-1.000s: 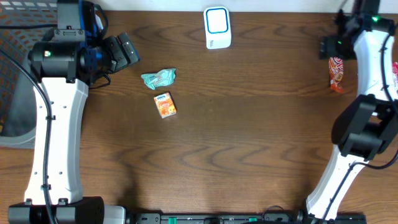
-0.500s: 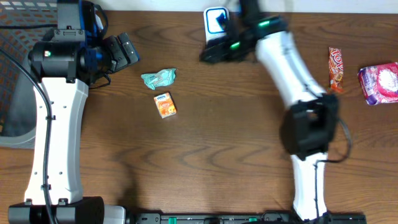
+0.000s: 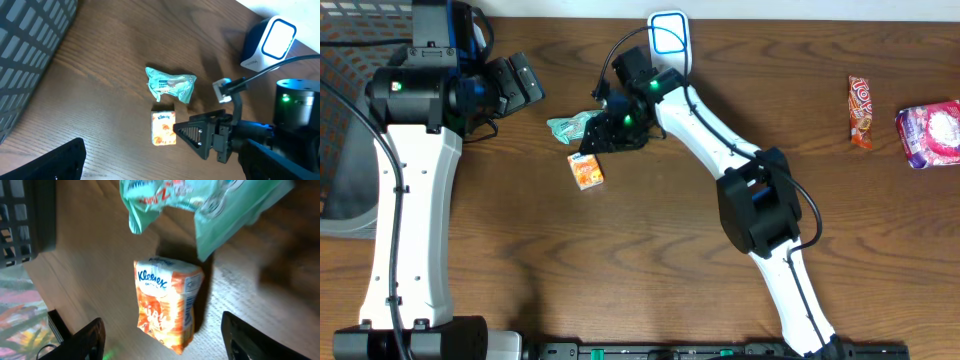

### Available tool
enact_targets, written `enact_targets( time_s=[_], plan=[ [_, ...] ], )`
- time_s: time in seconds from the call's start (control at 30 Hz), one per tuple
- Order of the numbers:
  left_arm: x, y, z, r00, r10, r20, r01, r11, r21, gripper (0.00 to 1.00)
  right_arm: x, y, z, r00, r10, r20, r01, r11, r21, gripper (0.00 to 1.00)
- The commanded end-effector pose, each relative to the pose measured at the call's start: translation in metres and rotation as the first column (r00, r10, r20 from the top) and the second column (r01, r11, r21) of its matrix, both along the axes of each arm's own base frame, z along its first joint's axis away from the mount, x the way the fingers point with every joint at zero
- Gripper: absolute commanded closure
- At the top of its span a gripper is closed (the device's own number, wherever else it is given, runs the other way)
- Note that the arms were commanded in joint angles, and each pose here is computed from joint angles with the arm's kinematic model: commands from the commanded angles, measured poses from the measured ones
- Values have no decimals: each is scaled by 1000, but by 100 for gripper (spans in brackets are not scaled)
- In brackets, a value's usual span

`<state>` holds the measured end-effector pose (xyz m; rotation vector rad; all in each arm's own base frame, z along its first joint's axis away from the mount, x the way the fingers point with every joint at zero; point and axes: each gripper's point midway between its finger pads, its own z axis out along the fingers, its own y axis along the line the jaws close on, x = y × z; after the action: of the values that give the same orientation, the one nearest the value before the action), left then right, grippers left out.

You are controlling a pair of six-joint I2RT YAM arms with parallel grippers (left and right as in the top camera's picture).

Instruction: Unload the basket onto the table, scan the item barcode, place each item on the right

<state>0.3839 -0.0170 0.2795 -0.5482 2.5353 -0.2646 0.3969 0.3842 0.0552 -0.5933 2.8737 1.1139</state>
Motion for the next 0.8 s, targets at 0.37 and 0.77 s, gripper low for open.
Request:
enact_targets(
  time_s=[0.37, 0.77],
  plan=[
    [0, 3, -2, 1000, 3, -8, -3, 1000, 9, 2, -19, -1, -47, 998, -13, 61, 29, 961, -276, 69],
    [0, 3, -2, 1000, 3, -8, -3, 1000, 8, 2, -15, -98, -39, 992, -67, 109, 120, 777, -618, 99]
  ],
)
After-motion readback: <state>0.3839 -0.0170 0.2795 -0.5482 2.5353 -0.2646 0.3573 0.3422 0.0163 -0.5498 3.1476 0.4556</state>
